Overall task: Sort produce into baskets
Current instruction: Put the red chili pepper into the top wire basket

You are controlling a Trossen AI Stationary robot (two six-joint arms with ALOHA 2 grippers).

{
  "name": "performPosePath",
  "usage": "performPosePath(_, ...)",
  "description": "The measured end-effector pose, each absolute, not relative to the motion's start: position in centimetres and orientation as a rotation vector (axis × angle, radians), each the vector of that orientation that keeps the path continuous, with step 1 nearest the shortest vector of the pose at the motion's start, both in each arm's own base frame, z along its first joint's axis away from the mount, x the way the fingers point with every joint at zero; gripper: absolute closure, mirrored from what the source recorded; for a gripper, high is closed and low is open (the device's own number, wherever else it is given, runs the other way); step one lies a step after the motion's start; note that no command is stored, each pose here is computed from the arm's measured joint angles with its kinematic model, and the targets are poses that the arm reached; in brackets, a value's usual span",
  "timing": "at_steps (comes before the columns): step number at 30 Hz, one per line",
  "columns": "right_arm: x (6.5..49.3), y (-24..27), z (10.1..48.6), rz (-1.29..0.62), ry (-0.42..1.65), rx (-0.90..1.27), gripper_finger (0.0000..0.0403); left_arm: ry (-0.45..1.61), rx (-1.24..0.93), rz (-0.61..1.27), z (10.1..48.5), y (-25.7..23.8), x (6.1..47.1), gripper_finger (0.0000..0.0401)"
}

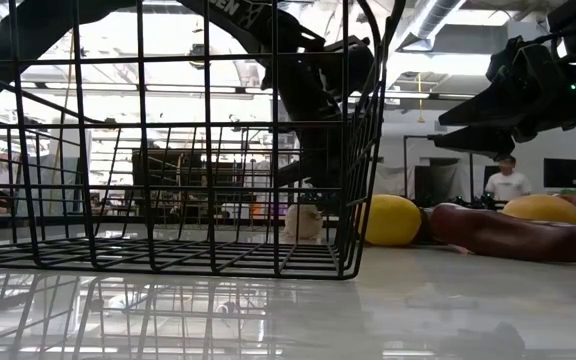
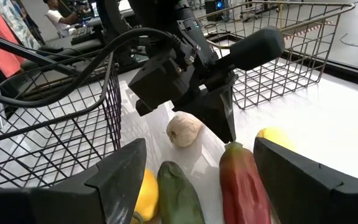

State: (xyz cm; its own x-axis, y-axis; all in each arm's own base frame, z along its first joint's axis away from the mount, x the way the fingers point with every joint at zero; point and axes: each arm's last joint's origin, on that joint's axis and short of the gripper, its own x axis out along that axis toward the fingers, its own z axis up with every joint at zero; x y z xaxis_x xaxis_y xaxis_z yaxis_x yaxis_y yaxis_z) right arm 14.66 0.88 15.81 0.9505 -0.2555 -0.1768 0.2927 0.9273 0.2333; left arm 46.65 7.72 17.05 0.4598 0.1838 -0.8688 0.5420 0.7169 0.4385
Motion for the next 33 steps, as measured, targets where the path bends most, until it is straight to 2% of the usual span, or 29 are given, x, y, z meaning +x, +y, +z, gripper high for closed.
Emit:
performPosePath(5,14.7,0.9,15.8,-0.282,0.144,0.261,0.0079,1.092,0.783,-0.237,17.4,7.8,46.6,0.0400)
performPosePath(11,14.7,0.9,15.8,-0.282,0.145,0.261,0.0079,1.061,0.825,-0.207,19.5,7.8,46.2,0.0401)
performPosePath(17,14.7,0.9,15.8,-0.282,0.144,0.258,0.0079,1.003,0.873,-0.154,23.1,7.7,45.3,0.0401)
performPosePath(23,14.7,0.9,16.0,-0.280,0.131,0.257,0.0079,1.049,0.936,-0.053,26.3,7.8,43.6,0.0401)
performPosePath(29,14.7,0.9,15.9,-0.281,0.132,0.256,0.0079,1.144,0.877,0.094,28.8,9.1,41.1,0.0401)
performPosePath(33,14.7,0.9,15.9,-0.282,0.137,0.254,0.0079,1.125,0.771,0.188,31.2,10.2,39.0,0.0401)
